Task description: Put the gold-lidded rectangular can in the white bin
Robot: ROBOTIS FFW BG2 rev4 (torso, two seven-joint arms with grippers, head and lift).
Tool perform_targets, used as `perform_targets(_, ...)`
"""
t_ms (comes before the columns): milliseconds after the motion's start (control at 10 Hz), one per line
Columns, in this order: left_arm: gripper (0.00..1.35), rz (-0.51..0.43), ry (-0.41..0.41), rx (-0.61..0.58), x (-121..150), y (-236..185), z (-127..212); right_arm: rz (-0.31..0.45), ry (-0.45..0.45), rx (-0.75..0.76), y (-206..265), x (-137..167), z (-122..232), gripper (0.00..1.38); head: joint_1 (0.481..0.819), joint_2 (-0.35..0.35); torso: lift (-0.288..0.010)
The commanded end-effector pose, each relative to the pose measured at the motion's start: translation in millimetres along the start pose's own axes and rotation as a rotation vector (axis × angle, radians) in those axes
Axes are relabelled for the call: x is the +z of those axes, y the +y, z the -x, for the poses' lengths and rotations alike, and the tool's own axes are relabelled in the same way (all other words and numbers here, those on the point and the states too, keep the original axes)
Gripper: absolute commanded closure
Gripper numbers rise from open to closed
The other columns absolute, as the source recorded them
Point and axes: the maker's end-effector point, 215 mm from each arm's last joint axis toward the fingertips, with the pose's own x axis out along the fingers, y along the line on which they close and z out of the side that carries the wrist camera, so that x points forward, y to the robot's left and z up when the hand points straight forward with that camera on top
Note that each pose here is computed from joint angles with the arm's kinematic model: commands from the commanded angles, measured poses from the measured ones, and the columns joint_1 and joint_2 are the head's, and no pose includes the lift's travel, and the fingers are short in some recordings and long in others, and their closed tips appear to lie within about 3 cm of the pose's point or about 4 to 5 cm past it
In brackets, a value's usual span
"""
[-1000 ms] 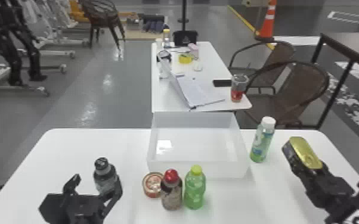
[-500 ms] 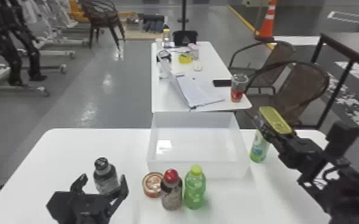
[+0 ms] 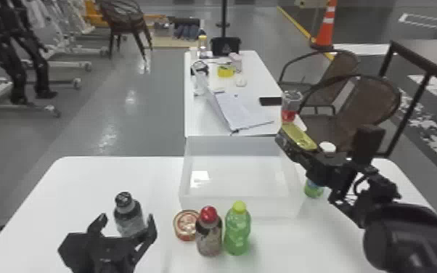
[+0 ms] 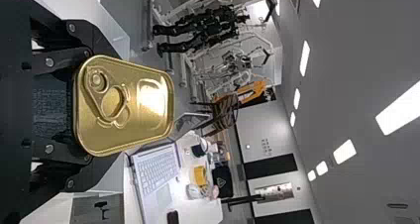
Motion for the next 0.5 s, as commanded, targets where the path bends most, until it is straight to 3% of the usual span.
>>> perform_targets(0,0.15,0.008,0.007,0.002,-2.5,-0.4,0.2,-0.015,0.050,0.032,7.6,-21.2,-14.9,1.18,0.549,0.000,-0.100)
perform_targets(100,0.15,0.012,0.009,0.001,-2.7,-1.7,-0.5,-0.035,0.088,0.077,13.0,-36.8,-23.0,1.18,0.549,0.000,-0.100)
perform_targets(400,0.15,0.025,0.012,-0.007,-2.8,-7.2,-2.4,-0.036,0.130,0.121,7.2,-42.3,-40.8,1.18,0.549,0.000,-0.100)
